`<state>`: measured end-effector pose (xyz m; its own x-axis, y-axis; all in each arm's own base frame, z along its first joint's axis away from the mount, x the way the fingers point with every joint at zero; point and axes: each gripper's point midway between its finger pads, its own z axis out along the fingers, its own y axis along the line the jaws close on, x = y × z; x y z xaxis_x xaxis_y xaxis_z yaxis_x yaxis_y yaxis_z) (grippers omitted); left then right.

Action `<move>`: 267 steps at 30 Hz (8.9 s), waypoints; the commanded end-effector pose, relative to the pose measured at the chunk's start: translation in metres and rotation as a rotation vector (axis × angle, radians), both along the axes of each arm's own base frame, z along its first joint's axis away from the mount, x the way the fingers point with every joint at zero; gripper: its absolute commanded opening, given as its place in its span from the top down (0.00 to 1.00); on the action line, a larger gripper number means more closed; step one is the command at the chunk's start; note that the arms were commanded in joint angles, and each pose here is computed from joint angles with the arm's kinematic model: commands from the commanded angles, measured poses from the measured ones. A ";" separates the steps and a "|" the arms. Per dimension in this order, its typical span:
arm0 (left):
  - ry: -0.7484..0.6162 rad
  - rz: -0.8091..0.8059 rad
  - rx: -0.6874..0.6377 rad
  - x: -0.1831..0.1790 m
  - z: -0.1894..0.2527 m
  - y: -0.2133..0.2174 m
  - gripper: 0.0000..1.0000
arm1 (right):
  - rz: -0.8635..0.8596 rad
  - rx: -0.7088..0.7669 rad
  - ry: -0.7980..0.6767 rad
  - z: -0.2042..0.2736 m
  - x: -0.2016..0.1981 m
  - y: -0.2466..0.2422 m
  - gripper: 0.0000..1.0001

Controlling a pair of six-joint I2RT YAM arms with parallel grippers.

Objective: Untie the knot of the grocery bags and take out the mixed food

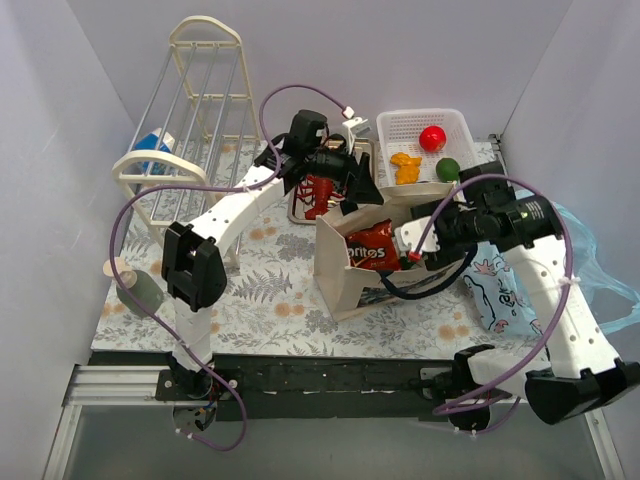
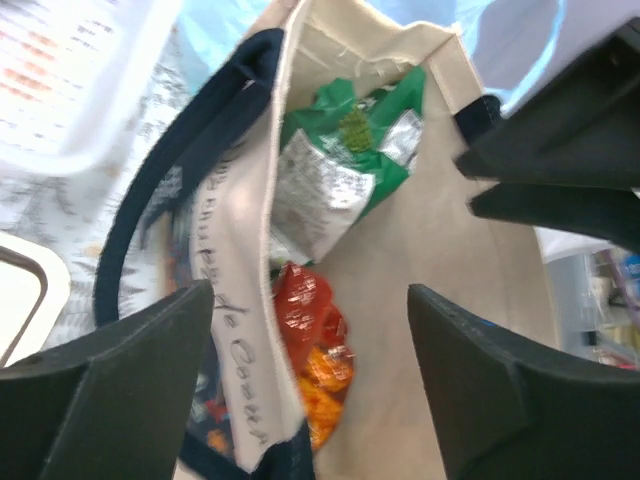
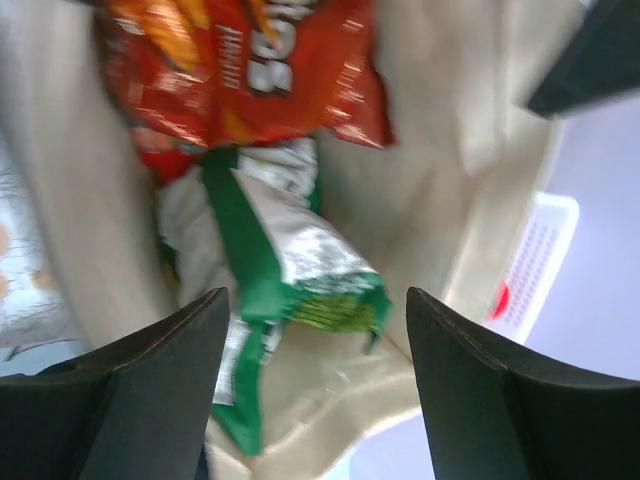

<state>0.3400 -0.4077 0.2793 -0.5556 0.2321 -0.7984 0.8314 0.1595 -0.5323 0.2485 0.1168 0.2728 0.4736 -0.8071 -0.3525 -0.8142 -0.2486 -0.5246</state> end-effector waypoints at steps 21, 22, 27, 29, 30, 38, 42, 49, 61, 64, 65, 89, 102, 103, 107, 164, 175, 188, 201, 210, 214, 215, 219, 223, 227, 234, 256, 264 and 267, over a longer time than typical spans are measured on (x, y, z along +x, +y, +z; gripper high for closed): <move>-0.267 0.125 0.044 -0.005 0.054 0.081 0.16 | -0.216 -0.246 0.280 -0.115 0.036 -0.043 0.27; -0.271 0.124 0.044 -0.005 0.056 0.082 0.16 | -0.217 -0.241 0.282 -0.114 0.036 -0.043 0.36; -0.301 0.121 0.052 -0.006 0.058 0.085 0.16 | -0.233 -0.098 0.285 -0.066 0.046 -0.018 0.93; -0.299 0.117 0.053 -0.006 0.056 0.084 0.16 | -0.252 -0.021 0.237 -0.030 0.054 -0.008 0.99; -0.299 0.109 0.051 -0.007 0.056 0.084 0.16 | -0.244 0.020 0.220 -0.017 0.056 -0.002 0.99; -0.312 0.052 -0.003 -0.011 0.064 0.076 0.16 | -0.188 0.271 0.028 0.090 0.059 0.027 0.99; -0.351 -0.023 -0.113 -0.023 0.086 0.068 0.14 | -0.073 0.387 -0.136 0.133 0.057 0.045 0.99; -0.347 -0.074 -0.203 -0.021 0.114 0.056 0.12 | 0.145 0.352 -0.338 0.139 0.036 0.067 0.99; -0.143 -0.168 -0.219 -0.032 0.086 0.050 0.10 | 0.154 0.434 -0.500 0.163 0.042 0.073 0.99; -0.120 -0.201 -0.220 -0.037 0.079 0.050 0.15 | 0.138 0.459 -0.502 0.165 0.044 0.074 0.99; -0.129 -0.197 -0.217 -0.035 0.076 0.049 0.18 | 0.138 0.466 -0.504 0.165 0.045 0.075 0.99; -0.093 -0.265 -0.222 -0.012 0.064 0.036 1.00 | 0.027 0.460 -0.556 0.147 0.061 0.070 0.92; -0.863 0.212 -0.200 0.084 0.208 0.100 1.00 | -0.723 1.079 -0.613 0.253 0.127 -0.030 0.02; -1.047 0.228 -0.157 0.092 0.218 0.108 1.00 | -0.758 1.099 -0.592 0.249 0.132 -0.034 0.02; -1.397 0.411 0.021 0.127 0.248 0.160 1.00 | -0.792 1.132 -0.524 0.217 0.151 -0.034 0.02; -2.210 0.393 0.841 0.217 0.220 0.449 1.00 | -0.845 1.112 -0.154 0.080 0.183 -0.002 0.04; -2.292 0.339 0.830 0.202 0.198 0.432 0.74 | -0.843 1.113 -0.145 0.077 0.184 -0.001 0.04; -2.103 0.417 0.905 0.195 0.198 0.456 0.13 | -0.832 1.105 -0.143 0.078 0.184 0.001 0.04; -1.815 1.025 0.861 0.153 0.254 0.519 0.03 | -0.667 1.051 -0.078 0.083 0.170 0.024 0.07; -1.763 1.113 0.468 0.144 0.333 0.457 0.03 | -0.243 0.740 0.415 0.023 0.077 0.074 0.35; -1.737 0.960 0.271 0.149 0.337 0.347 0.02 | -0.252 0.702 0.602 -0.012 0.051 0.076 0.30; -1.705 0.938 0.241 0.156 0.330 0.328 0.02 | -0.263 0.698 0.623 -0.018 0.049 0.076 0.28; -1.521 0.818 -0.012 0.140 0.326 0.228 0.02 | -0.364 0.676 0.667 -0.044 0.046 0.072 0.17; -1.262 0.611 -0.129 0.114 0.287 0.157 0.02 | -0.481 0.670 0.693 -0.068 0.056 0.069 0.01; -1.080 0.510 -0.172 0.090 0.246 0.116 0.02 | -0.509 0.643 0.821 -0.090 0.051 0.079 0.01; -0.939 0.487 -0.199 0.078 0.219 0.095 0.03 | -0.486 0.707 0.792 -0.086 0.072 0.099 0.39; -0.737 0.285 -0.305 0.042 0.226 0.071 0.02 | -0.313 0.980 0.000 0.207 0.135 0.036 0.99; -0.670 0.284 -0.320 0.049 0.217 0.064 0.02 | -0.288 1.027 -0.042 0.217 0.144 0.037 0.99; -0.611 0.179 -0.336 0.043 0.208 0.051 0.02 | -0.281 1.031 -0.032 0.216 0.145 0.038 0.99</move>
